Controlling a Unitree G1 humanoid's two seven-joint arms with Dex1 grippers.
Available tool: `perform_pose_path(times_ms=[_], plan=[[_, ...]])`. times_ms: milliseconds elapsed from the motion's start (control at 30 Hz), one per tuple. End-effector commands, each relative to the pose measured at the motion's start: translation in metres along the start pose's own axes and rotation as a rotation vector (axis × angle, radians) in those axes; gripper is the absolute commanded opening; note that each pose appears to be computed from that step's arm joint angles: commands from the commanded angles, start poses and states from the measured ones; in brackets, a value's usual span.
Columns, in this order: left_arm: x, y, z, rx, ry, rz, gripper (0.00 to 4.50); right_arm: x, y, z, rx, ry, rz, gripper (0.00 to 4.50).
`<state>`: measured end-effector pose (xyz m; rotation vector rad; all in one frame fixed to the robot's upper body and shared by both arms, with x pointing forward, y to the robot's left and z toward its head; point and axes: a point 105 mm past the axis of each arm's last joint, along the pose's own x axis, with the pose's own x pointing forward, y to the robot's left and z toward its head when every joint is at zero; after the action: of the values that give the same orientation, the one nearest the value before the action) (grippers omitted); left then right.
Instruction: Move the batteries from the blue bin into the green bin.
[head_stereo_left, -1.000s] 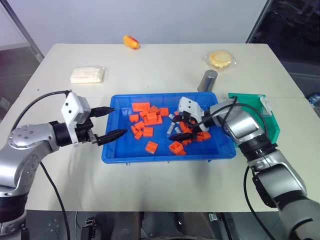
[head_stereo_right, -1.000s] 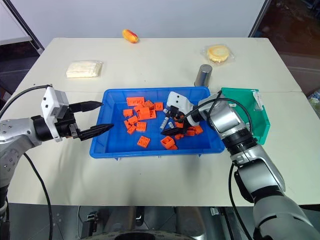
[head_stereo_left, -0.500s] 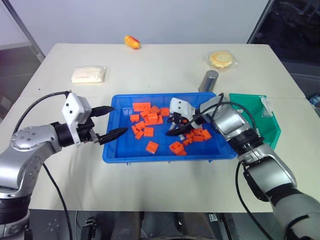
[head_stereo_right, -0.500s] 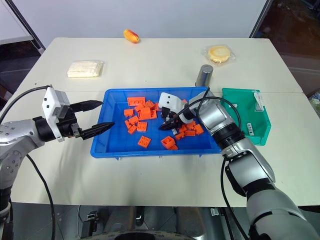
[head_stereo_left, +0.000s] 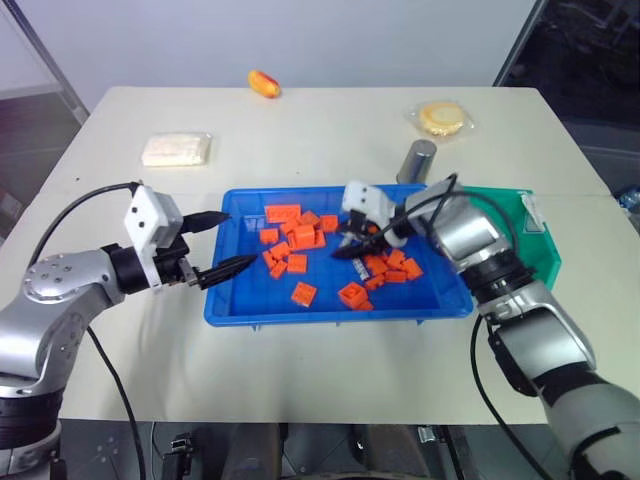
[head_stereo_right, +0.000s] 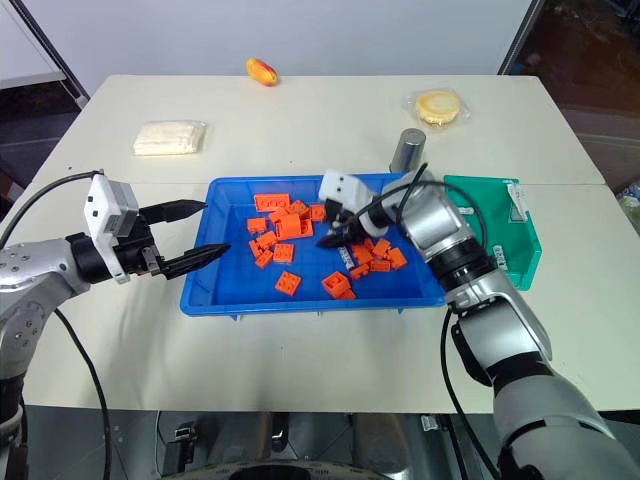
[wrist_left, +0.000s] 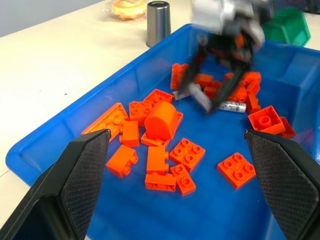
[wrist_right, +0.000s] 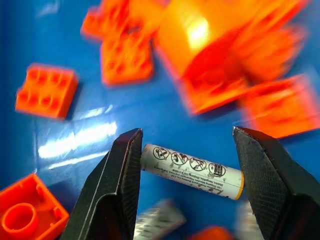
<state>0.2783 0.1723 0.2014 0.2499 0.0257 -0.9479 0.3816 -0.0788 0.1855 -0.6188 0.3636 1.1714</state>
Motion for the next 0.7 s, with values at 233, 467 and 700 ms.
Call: perform_pose_path(times_ms=[233,467,700], plan=[[0.027,-0.019,0.023,0.045,-0.067,-0.237,4.5,-0.132,-0.037,0.006,-0.023,0.031,-0.317,2.23],[0.053,-0.019,0.02,0.072,-0.071,-0.363,4.5,-0.194,-0.021,-0.046,0.085,0.211,-0.452,2.23],[0.068,-0.009,0.018,0.086,-0.069,-0.389,4.5,-0.205,-0.009,-0.069,0.166,0.261,-0.517,2.23]])
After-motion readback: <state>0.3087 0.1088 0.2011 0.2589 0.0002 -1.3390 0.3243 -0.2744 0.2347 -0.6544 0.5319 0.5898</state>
